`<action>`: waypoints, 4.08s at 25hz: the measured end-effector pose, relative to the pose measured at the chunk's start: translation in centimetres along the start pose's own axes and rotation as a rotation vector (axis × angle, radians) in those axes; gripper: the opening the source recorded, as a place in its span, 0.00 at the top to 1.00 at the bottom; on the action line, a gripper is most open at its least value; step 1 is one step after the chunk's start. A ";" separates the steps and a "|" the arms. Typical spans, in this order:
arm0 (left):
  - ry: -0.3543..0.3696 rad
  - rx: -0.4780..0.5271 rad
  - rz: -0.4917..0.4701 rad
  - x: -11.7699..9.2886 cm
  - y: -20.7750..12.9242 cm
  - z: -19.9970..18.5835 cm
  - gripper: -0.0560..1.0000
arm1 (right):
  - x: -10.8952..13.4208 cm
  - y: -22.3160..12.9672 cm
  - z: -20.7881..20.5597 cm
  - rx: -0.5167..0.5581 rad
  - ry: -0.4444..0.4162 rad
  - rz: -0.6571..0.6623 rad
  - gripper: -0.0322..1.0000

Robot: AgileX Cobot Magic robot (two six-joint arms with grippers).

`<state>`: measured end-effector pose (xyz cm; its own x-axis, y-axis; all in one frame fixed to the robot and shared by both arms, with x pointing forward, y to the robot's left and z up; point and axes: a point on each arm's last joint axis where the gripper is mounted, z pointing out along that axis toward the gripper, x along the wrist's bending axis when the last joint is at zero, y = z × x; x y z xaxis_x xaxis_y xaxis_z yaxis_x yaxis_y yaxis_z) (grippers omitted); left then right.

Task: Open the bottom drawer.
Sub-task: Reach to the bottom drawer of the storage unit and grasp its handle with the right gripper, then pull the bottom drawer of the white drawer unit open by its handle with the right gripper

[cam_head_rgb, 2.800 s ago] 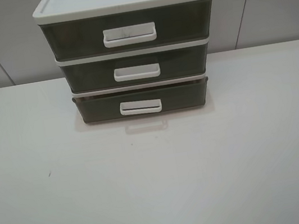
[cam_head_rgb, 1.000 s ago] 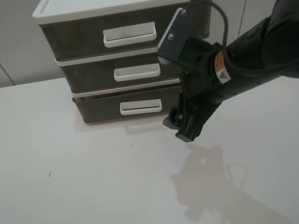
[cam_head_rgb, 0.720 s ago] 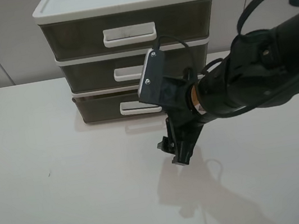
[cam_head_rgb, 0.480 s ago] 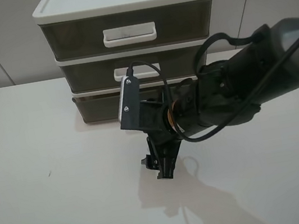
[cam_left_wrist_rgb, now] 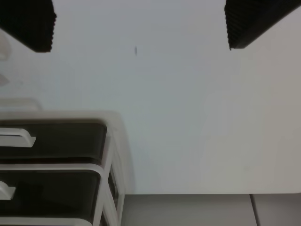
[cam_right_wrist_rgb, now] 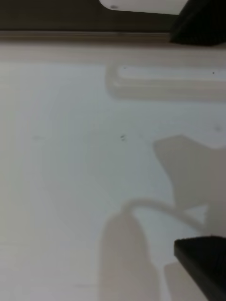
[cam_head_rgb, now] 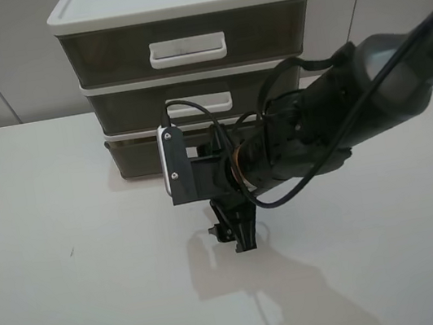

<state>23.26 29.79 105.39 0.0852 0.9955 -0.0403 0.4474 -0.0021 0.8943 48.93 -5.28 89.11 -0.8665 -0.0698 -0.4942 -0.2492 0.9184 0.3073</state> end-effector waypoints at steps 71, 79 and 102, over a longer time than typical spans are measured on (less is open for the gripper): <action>0.000 0.000 0.000 0.0 0.0 0.0 0.24 | 2.3 -2.4 0.6 -0.079 -0.215 0.103 0.86; 0.000 0.000 0.000 0.0 0.0 0.0 0.24 | 4.4 -1.4 -0.4 -0.086 -0.178 0.115 0.87; 0.000 0.000 0.000 0.0 0.0 0.0 0.24 | 6.3 -0.5 -1.0 -0.077 -0.116 0.130 0.88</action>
<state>23.26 29.79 105.39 0.0852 0.9955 -0.0403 0.4474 -0.0021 0.8943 43.21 -6.58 86.63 -0.8390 0.0967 -0.5355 -0.1750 0.8839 0.4337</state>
